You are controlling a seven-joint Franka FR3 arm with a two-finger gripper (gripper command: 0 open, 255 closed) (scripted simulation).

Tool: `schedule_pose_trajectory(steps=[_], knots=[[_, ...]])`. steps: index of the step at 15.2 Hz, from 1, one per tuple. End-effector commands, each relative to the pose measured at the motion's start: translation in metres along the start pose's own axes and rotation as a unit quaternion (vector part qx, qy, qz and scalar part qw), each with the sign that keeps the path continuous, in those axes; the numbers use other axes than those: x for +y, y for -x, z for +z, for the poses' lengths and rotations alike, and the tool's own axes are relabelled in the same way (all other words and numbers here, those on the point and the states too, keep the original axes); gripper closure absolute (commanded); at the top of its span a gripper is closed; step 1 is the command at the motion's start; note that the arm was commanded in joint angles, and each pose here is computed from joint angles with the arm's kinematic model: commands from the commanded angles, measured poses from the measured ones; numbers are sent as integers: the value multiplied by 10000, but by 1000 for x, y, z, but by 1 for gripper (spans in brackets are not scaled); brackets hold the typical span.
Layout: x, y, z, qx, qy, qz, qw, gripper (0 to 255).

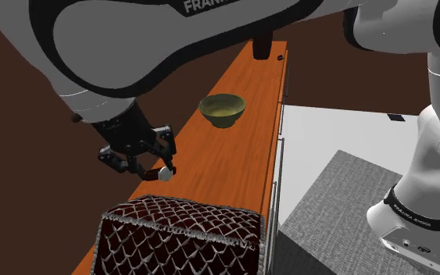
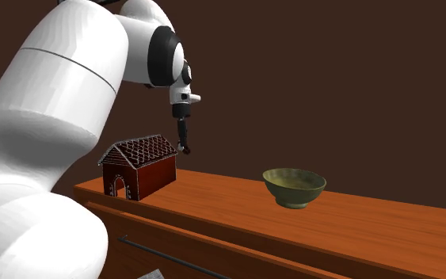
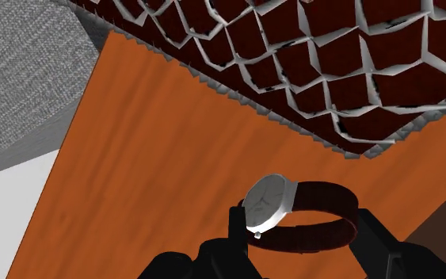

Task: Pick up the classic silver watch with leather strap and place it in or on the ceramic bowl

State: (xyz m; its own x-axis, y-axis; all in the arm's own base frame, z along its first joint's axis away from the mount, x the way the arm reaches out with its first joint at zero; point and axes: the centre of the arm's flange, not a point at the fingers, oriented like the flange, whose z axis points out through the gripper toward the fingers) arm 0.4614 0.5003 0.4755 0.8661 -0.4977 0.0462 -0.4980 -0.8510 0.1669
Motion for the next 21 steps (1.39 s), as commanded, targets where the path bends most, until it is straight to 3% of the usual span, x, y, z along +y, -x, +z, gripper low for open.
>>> schedule_pose_trajectory(steps=[1,6,21], knots=[[2,-1,-11,-1,3,0,10000,255],[7,-2,-36,-1,3,0,10000,255],[115,-167,-15,-1,3,0,10000,255]])
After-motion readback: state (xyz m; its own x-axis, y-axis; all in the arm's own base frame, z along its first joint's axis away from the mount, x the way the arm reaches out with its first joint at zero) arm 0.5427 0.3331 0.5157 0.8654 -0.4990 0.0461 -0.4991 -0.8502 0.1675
